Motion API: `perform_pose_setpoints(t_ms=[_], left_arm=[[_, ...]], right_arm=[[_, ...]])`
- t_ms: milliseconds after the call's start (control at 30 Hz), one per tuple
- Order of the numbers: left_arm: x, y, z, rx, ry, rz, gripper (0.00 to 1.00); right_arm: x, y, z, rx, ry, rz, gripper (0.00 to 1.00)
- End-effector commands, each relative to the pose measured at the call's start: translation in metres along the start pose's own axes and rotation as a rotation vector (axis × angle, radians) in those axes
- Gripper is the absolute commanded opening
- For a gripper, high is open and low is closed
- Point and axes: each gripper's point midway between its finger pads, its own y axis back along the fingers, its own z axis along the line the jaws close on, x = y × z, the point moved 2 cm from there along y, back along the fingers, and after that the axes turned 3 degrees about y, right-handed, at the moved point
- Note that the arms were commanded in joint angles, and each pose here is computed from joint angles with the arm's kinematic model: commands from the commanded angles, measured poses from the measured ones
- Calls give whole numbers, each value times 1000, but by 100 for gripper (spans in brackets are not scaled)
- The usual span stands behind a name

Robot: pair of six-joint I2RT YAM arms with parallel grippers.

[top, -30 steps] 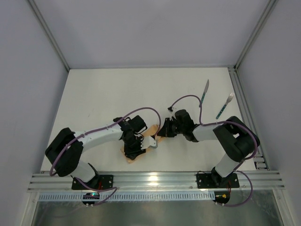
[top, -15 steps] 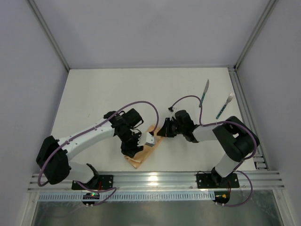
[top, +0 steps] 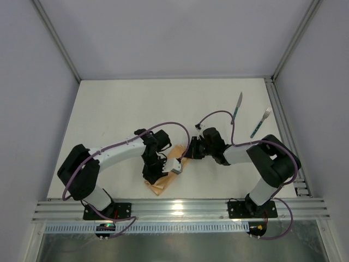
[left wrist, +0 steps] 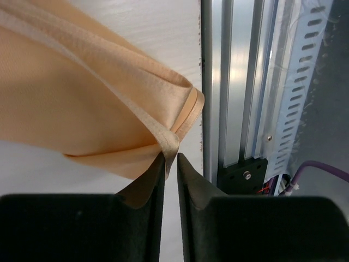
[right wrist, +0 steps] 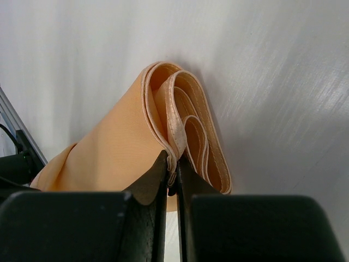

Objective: Fold the napkin into a case and place the utensils inside
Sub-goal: Stuff the top corner of the smaller-rectangle-folded napkin into the folded napkin.

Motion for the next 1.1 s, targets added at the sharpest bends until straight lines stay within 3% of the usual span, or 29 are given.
perform_pose_setpoints(t_ms=[0, 300, 600, 667, 700, 800, 900, 1067], left_arm=[[-19, -7, -8, 24, -50, -37, 14], [-25, -31, -10, -11, -148, 60, 6], [-14, -64, -6, 14, -201, 166, 7], [-12, -63, -6, 5, -206, 170, 14], [-15, -58, -6, -16, -214, 156, 27], [-32, -37, -7, -71, -232, 88, 47], [-61, -6, -15, -102, -227, -36, 54], [-100, 42, -19, -97, -199, -278, 56]], right_arm=[[2, 0, -10, 53, 16, -4, 4], [1, 2, -8, 52, 16, -13, 4], [-2, 4, -5, 58, 20, -18, 4], [-3, 7, -2, 64, 35, -16, 4], [-4, 7, 0, 57, 38, -15, 4], [-4, 10, 4, 42, 36, -15, 4], [-6, 13, 6, 35, 37, -23, 4], [-5, 15, 13, 6, 56, 5, 4]])
